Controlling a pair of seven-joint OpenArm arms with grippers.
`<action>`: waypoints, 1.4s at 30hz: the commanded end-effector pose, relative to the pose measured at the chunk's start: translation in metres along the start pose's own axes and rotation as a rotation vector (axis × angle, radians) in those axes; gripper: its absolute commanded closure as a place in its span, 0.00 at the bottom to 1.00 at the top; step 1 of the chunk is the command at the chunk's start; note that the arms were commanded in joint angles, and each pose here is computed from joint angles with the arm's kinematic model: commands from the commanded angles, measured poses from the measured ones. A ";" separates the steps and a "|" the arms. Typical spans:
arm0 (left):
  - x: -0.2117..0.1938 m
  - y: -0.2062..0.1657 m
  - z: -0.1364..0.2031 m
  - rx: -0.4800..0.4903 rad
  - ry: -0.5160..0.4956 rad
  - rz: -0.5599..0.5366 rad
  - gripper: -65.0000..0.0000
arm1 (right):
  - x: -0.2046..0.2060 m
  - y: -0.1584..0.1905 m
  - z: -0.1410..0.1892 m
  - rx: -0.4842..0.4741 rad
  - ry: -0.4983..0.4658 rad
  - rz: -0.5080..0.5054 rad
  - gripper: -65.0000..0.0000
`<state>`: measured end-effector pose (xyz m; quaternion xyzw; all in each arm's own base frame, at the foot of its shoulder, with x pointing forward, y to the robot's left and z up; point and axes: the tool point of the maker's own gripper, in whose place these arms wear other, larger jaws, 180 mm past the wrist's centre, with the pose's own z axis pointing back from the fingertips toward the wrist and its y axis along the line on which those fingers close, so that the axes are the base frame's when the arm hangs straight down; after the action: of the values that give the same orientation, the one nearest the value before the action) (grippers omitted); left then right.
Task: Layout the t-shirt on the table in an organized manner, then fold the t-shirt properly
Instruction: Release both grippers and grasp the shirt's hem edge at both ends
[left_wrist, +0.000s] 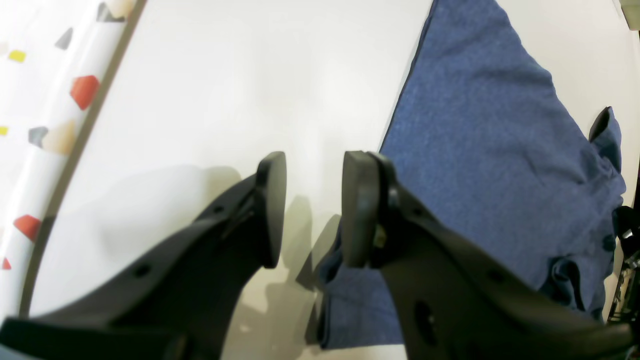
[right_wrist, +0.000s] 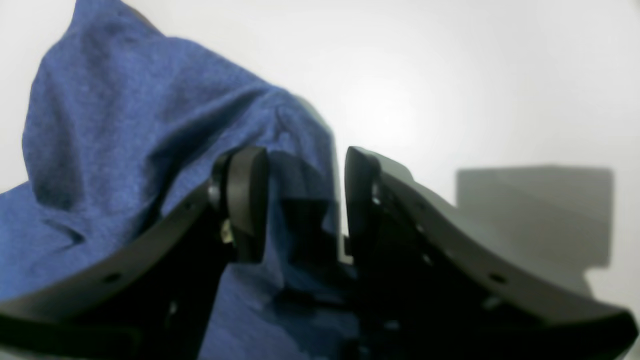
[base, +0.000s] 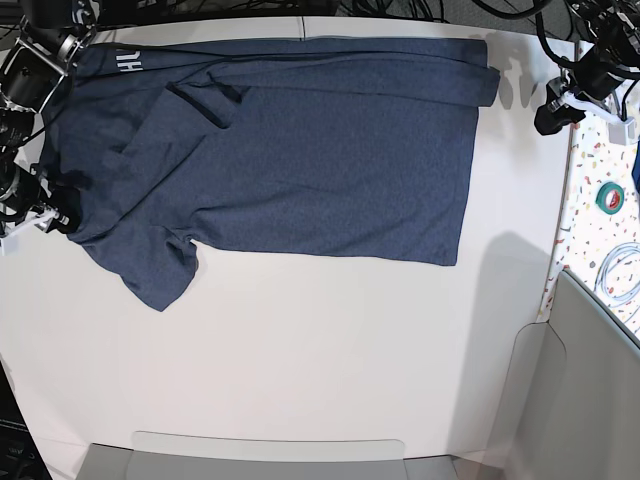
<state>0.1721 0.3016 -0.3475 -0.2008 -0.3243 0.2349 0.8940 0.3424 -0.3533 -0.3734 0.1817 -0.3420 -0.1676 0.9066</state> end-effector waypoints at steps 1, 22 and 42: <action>0.012 -0.004 0.004 -0.012 -0.034 -0.024 0.71 | 0.016 0.008 0.003 0.024 -0.043 0.022 0.61; 0.091 -0.042 -0.080 -0.201 0.039 -0.034 0.70 | -0.008 0.009 -0.008 0.007 0.017 0.024 1.00; 0.062 -0.086 -0.211 -0.237 0.215 0.087 0.65 | -0.008 0.009 -0.008 0.007 0.019 0.024 1.00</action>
<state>0.3904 0.2230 -0.4146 -0.3598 -0.2708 0.2225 0.8647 0.3436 -0.3332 -0.3845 0.1956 -0.3403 -0.1615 0.9054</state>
